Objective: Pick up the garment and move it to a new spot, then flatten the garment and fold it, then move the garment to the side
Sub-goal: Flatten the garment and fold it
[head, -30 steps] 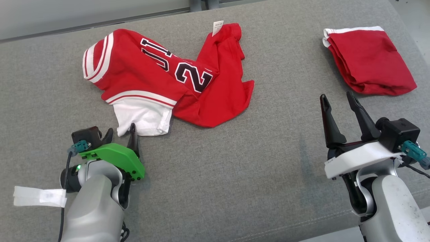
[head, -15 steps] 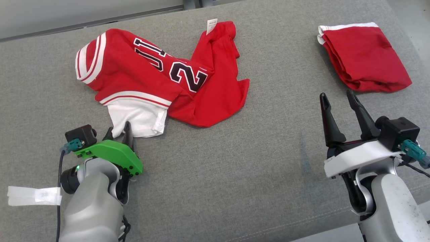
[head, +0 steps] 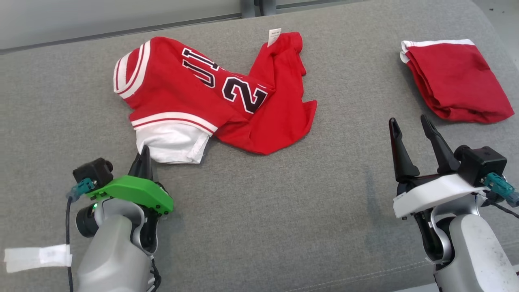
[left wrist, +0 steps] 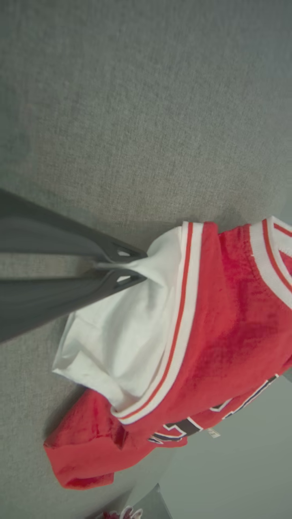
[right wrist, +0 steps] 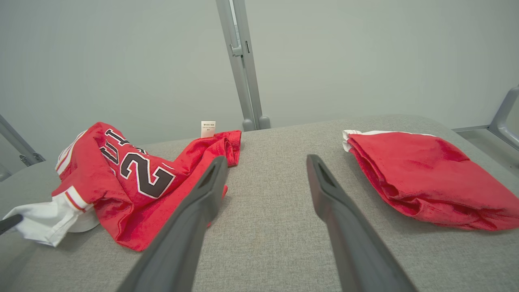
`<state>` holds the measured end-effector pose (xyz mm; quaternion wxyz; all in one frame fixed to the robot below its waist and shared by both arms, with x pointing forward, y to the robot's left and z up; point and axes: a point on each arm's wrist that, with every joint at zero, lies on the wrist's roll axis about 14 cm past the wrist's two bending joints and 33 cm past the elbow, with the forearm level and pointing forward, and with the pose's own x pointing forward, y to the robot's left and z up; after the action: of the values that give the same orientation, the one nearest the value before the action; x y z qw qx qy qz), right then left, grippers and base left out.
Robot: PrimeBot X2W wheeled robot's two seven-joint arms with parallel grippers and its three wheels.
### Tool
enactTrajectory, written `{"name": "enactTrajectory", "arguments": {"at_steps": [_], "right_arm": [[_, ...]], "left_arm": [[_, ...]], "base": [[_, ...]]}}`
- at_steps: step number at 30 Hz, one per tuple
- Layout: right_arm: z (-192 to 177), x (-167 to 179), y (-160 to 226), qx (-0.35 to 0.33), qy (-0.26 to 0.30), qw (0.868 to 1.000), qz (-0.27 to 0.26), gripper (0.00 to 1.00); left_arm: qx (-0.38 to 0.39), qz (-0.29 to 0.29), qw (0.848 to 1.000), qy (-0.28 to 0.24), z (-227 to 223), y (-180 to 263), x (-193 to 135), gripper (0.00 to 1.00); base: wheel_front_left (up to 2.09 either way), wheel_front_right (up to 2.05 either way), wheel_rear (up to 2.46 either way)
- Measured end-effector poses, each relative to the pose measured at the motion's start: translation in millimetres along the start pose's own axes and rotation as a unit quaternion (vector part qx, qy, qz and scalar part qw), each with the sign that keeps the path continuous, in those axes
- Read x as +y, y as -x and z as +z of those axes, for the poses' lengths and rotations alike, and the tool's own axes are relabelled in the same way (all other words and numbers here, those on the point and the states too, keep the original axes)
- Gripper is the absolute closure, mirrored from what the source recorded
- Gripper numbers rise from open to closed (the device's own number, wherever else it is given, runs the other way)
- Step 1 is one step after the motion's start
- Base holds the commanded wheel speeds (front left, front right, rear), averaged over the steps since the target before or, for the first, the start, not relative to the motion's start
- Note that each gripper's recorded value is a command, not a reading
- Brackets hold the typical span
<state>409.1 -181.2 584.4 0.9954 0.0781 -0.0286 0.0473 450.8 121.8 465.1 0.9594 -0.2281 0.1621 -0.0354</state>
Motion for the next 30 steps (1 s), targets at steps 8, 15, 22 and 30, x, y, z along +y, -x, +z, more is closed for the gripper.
{"name": "enactTrajectory", "arguments": {"at_steps": [8,15,22,30], "right_arm": [[-14.5,17.1,-0.6,0.022,-0.014,1.0,0.018,0.0],[-24.8,36.3,-5.2,0.042,-0.022,0.998,0.041,0.0],[-36.2,36.6,-2.5,0.068,-0.019,0.997,0.04,0.0],[-49.7,33.2,-1.5,0.102,-0.014,0.994,0.034,0.0]], "left_arm": [[-0.07,0.056,0.996,0.008,18.8,54.1,45.0,1.0],[-0.049,0.108,0.992,0.038,1.7,98.1,72.4,1.0],[-0.014,0.115,0.992,0.054,-10.6,105.4,72.1,0.0],[-0.027,0.154,0.987,0.029,-4.9,124.2,96.1,0.0]], "base": [[0.0,0.0,0.0],[0.0,0.0,0.0],[0.0,0.0,0.0],[0.0,0.0,0.0]]}}
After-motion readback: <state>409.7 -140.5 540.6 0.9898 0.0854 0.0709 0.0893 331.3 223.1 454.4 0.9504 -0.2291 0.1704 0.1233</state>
